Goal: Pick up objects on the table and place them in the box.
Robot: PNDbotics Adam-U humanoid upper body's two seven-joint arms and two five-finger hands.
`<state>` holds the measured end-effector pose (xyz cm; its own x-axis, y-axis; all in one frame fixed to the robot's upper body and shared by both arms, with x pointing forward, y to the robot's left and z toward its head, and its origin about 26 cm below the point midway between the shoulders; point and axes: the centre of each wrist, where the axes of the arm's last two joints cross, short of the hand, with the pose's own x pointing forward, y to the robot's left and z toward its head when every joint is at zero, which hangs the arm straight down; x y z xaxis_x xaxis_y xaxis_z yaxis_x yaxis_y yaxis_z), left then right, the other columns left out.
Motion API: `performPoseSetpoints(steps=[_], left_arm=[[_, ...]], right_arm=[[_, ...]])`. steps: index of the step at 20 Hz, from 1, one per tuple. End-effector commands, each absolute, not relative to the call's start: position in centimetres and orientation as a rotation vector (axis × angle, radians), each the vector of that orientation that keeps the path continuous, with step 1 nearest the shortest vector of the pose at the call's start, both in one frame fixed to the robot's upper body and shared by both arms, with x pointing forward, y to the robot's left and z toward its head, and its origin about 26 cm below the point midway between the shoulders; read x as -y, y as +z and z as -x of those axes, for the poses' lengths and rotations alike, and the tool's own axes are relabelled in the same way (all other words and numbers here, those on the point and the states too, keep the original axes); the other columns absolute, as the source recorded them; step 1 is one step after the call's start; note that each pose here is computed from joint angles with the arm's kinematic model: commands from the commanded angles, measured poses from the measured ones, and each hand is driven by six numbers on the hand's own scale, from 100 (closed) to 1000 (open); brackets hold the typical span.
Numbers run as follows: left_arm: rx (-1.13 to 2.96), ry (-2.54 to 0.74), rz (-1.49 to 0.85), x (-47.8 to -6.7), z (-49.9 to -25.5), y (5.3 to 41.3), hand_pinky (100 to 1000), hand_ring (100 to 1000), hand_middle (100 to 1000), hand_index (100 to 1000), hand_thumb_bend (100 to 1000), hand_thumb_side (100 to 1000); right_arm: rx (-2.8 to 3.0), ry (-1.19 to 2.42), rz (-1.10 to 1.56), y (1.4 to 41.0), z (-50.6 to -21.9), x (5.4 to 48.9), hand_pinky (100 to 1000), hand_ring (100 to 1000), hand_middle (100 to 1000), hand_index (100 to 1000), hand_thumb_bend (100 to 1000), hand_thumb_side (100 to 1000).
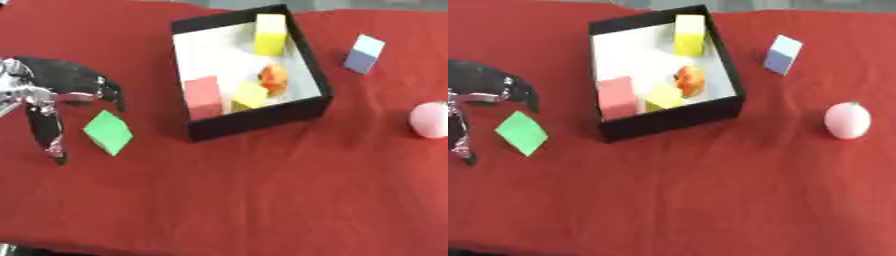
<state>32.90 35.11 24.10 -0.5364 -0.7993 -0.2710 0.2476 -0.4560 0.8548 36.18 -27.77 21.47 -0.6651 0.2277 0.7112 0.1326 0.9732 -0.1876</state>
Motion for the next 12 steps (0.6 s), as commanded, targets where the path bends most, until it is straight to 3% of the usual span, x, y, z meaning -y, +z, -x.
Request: performPoseSetpoints(steps=[1,12], left_arm=[[1.068,-2.027,-0.926,-35.38,-33.07,24.87,811,889,770,819,847,100],[1.114,-1.992,-0.934,-34.63,-33.38,25.80,833,917,848,878,892,100]], right_arm=[[2.337,0.163,0.259,22.42,-35.93,27.81,806,822,833,887,100,412],[2.333,0.168,0.257,22.33,-35.98,27.79,806,823,833,887,100,415]])
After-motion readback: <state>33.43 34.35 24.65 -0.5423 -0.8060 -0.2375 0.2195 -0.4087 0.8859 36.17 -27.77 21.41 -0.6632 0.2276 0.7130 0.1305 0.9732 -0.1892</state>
